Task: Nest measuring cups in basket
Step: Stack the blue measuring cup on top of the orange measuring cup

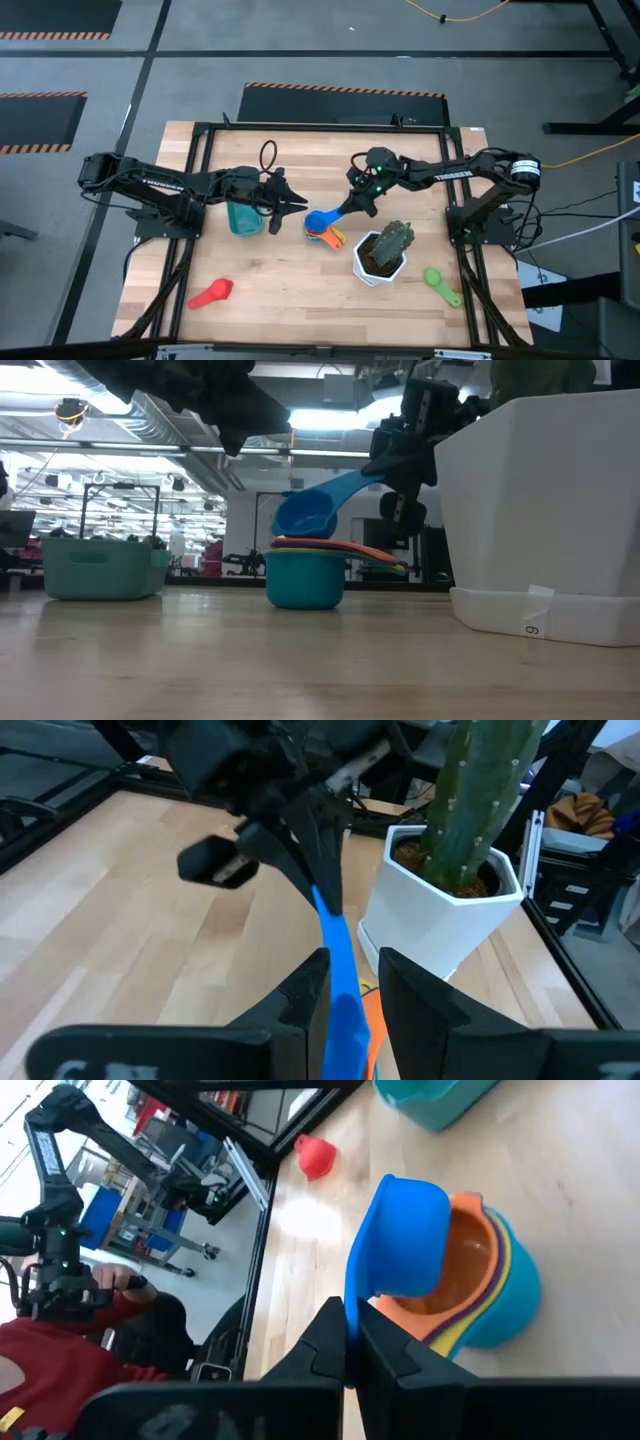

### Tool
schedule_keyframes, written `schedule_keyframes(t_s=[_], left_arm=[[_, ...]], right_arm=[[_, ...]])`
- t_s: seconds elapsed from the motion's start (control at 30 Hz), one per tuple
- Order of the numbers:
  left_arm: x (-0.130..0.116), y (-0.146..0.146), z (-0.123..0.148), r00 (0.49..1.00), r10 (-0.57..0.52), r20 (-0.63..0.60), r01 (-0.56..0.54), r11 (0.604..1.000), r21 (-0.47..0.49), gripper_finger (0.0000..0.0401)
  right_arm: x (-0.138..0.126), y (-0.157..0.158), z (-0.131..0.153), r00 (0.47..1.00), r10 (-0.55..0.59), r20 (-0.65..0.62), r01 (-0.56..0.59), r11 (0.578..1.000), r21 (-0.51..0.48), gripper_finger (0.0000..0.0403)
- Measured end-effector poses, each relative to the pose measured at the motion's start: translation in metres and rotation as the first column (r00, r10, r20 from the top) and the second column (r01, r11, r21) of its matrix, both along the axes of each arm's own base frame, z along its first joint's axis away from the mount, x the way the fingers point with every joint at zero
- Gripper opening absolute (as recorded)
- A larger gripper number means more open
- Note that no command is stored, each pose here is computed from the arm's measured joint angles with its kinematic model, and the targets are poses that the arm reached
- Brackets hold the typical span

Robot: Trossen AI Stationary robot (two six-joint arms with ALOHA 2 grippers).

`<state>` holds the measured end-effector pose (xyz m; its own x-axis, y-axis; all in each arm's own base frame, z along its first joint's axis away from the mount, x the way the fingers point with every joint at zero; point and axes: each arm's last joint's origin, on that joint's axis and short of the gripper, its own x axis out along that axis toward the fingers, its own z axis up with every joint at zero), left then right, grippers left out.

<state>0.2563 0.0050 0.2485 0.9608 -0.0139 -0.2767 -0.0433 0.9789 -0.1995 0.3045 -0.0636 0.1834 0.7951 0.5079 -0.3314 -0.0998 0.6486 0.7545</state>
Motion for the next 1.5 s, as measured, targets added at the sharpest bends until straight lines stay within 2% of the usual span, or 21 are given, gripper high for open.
schedule_keyframes(t_s=[0.33, 0.77, 1.5], left_arm=[[0.0000, 0.0000, 0.0000, 1.000, 0.000, 0.000, 0.000, 1.000, 0.000, 0.0081], [0.0000, 0.0000, 0.0000, 1.000, 0.000, 0.000, 0.000, 1.000, 0.000, 0.0081], [0.0000, -0.0004, 0.0000, 1.000, -0.005, 0.000, 0.005, 1.000, -0.009, 0.0081]], right_arm=[[0.0068, 0.0012, -0.0109, 1.000, 0.013, -0.016, -0.012, 0.998, 0.055, 0.0009], [0.0068, 0.0012, -0.0110, 0.998, -0.007, -0.054, 0.013, 0.994, 0.109, 0.0024], [0.0067, 0.0010, -0.0111, 0.999, -0.002, -0.044, 0.006, 0.996, 0.092, 0.0026]])
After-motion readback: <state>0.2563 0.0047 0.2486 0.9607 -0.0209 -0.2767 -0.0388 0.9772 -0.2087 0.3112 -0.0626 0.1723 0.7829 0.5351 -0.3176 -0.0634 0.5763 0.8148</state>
